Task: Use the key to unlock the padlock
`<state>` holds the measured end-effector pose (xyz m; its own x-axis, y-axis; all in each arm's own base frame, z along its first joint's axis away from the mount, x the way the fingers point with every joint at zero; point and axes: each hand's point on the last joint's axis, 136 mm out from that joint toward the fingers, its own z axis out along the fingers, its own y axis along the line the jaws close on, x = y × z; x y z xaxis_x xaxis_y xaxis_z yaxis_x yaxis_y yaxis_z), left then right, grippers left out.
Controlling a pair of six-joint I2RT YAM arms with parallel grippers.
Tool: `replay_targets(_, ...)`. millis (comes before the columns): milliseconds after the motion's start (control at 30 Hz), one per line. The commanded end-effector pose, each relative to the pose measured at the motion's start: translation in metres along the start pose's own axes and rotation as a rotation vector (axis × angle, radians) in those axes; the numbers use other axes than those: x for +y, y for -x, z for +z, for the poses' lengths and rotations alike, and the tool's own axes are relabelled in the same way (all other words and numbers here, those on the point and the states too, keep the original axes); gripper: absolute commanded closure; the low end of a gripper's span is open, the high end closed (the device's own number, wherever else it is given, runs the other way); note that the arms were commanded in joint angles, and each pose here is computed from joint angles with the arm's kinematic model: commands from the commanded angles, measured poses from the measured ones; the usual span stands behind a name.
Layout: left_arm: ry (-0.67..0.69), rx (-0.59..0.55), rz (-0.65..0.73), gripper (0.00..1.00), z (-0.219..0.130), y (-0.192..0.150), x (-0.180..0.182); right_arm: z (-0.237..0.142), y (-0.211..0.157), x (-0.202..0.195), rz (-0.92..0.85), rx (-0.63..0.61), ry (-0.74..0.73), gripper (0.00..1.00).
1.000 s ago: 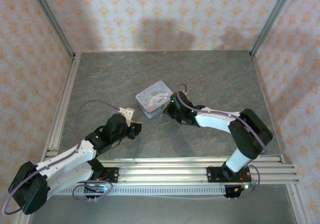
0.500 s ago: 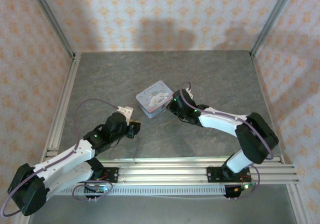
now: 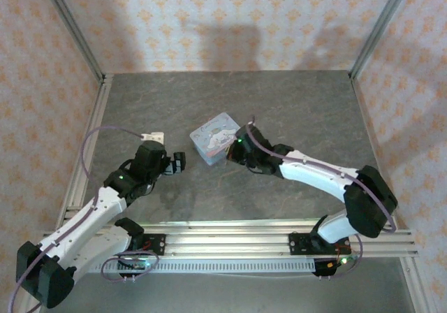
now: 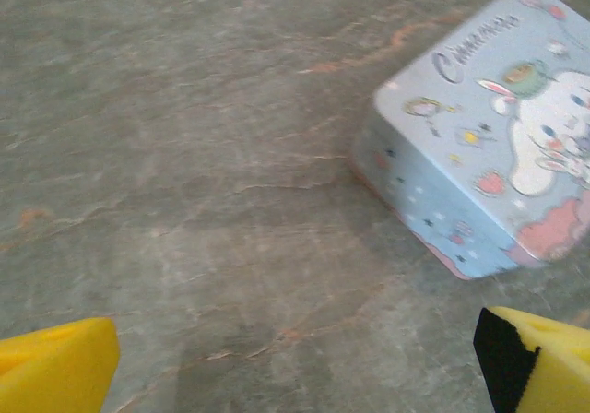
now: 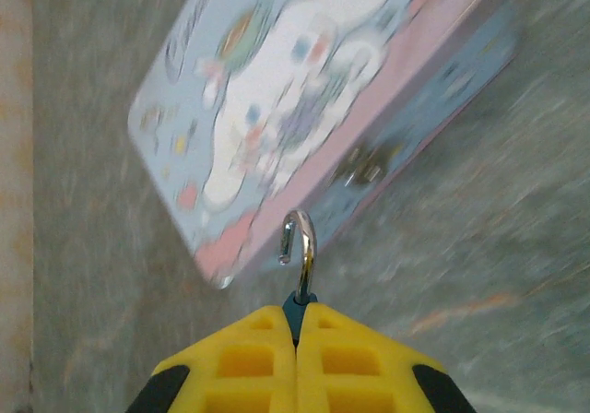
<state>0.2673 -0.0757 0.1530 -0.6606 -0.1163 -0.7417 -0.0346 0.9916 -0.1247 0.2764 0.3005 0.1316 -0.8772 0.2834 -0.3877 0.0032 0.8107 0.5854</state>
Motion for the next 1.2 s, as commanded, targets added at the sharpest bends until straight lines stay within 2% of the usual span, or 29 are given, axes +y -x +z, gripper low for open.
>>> replay_targets(0,0.096,0.016,-0.077,0.00,-0.015,0.007,0.025,0.018,-0.040,0.028,-0.092,0.119,0.030,1.00)
replay_targets(133,0.213,0.010,-0.158,0.00,-0.036,0.017,0.052,0.052,-0.079,0.071,-0.140,0.217,0.103,1.00)
replay_targets(267,0.257,0.021,-0.184,0.00,-0.049,0.019,0.065,0.084,-0.103,0.111,-0.138,0.295,0.186,1.00)
replay_targets(467,0.270,0.044,-0.190,0.00,-0.051,0.010,0.069,0.113,-0.111,0.125,-0.167,0.346,0.176,1.00)
replay_targets(533,0.275,0.043,-0.188,0.00,-0.051,0.008,0.071,0.114,-0.109,0.120,-0.184,0.342,0.139,0.92)
replay_targets(600,0.283,0.044,-0.182,0.00,-0.050,0.006,0.073,0.111,-0.106,0.114,-0.202,0.326,0.103,0.76)
replay_targets(667,0.285,0.041,-0.178,0.00,-0.050,0.006,0.073,0.105,-0.099,0.108,-0.222,0.302,0.070,0.59)
replay_targets(733,0.284,0.038,-0.173,0.00,-0.049,0.008,0.073,0.095,-0.091,0.105,-0.242,0.273,0.049,0.51)
replay_targets(867,0.287,0.031,-0.152,0.00,-0.049,0.017,0.072,0.067,-0.073,0.107,-0.274,0.210,0.038,0.46)
replay_targets(1000,0.265,0.016,-0.096,0.00,-0.047,0.042,0.065,0.016,-0.032,0.106,-0.334,0.064,0.010,0.42)
replay_targets(1167,0.155,-0.008,-0.066,0.00,-0.023,0.085,0.048,-0.046,0.037,0.053,-0.314,-0.152,-0.139,0.27)
